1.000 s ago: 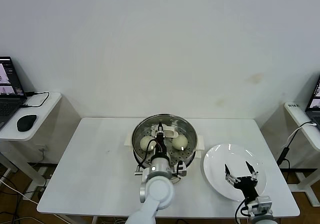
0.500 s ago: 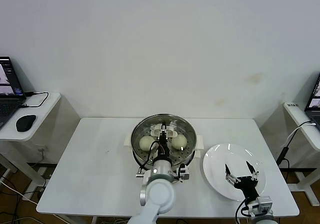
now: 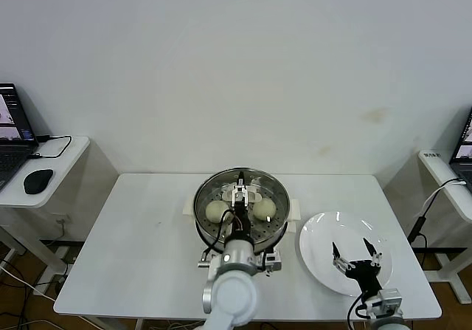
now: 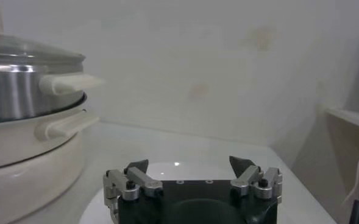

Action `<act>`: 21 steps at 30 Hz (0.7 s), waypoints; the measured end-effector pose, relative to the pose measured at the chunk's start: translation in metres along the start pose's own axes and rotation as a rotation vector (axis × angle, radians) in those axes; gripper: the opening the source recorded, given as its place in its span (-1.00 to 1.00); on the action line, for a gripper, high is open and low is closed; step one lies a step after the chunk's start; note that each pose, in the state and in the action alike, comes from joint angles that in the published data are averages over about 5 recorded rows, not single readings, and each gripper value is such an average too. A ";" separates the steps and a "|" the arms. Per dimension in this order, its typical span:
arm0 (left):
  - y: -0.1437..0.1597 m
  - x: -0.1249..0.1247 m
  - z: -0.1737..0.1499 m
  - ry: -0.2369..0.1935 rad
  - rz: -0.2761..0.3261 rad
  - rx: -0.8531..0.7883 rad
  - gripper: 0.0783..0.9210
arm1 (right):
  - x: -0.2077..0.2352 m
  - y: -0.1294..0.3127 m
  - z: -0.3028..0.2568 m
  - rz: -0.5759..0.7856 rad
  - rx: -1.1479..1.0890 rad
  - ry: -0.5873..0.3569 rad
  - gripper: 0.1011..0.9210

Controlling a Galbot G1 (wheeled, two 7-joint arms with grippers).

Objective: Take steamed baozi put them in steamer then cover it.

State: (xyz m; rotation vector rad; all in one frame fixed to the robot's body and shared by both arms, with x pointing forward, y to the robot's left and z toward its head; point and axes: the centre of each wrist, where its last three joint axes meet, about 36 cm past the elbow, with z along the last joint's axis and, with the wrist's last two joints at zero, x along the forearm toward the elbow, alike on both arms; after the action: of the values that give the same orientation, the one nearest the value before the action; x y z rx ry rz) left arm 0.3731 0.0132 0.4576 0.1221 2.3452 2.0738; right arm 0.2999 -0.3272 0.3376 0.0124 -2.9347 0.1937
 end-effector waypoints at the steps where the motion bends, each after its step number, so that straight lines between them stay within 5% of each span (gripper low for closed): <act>1: 0.001 0.002 0.001 -0.001 0.002 0.001 0.75 | 0.000 0.000 0.000 0.000 -0.001 0.001 0.76; 10: 0.015 0.018 0.025 -0.024 0.006 0.099 0.77 | 0.003 0.002 -0.006 -0.010 -0.025 0.007 0.76; 21: 0.043 0.037 0.123 -0.069 -0.016 0.492 0.77 | -0.002 0.012 -0.022 -0.044 -0.088 -0.013 0.76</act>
State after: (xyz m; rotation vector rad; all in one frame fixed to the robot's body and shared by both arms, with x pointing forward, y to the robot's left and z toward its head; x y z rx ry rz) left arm 0.3460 0.1426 0.4867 0.1725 2.7420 1.4153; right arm 0.3060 -0.3123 0.3570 0.0659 -2.9499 0.0574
